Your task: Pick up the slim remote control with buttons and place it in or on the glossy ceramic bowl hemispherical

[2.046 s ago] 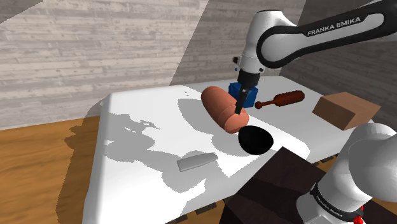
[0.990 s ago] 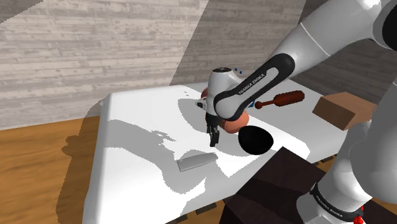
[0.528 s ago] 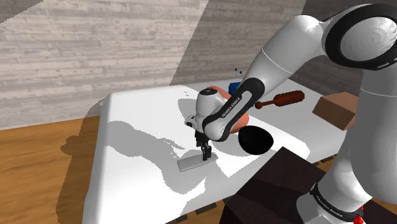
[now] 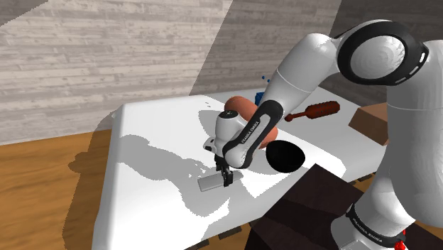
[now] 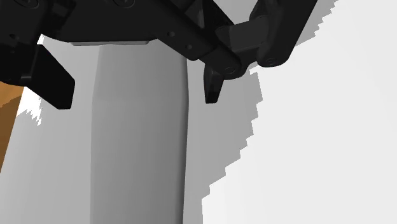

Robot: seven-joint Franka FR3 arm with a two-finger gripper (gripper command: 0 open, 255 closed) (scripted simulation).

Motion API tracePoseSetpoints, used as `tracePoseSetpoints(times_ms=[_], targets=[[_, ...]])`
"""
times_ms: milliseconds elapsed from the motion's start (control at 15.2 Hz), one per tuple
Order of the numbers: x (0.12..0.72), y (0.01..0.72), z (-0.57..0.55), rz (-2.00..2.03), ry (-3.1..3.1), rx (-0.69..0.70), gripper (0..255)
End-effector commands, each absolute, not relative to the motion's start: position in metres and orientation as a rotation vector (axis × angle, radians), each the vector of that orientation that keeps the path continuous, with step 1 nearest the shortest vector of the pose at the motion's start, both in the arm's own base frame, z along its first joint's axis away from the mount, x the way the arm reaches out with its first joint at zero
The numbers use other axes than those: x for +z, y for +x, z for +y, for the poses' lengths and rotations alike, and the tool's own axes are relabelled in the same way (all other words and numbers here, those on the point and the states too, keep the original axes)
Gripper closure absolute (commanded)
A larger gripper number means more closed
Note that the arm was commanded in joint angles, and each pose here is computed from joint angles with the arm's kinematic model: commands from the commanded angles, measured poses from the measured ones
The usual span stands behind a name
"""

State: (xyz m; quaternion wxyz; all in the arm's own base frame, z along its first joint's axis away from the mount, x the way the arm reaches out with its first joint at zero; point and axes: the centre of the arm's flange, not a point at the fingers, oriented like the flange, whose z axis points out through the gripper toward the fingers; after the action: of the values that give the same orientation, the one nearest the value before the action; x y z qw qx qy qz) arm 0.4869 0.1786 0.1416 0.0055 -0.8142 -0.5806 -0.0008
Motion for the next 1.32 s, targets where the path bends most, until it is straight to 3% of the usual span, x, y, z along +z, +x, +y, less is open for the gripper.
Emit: tracePoseSetpoints(times_ms=[0, 462, 528, 1254], targets=[[0.134, 0.486, 0.178, -1.817, -2.549, -0.003, 0], [0.134, 0.486, 0.178, -1.817, -2.549, -0.003, 0], [0.134, 0.486, 0.178, -1.817, -2.549, -0.003, 255], [0.144, 0.486, 0.178, -1.817, -2.549, -0.003, 255]])
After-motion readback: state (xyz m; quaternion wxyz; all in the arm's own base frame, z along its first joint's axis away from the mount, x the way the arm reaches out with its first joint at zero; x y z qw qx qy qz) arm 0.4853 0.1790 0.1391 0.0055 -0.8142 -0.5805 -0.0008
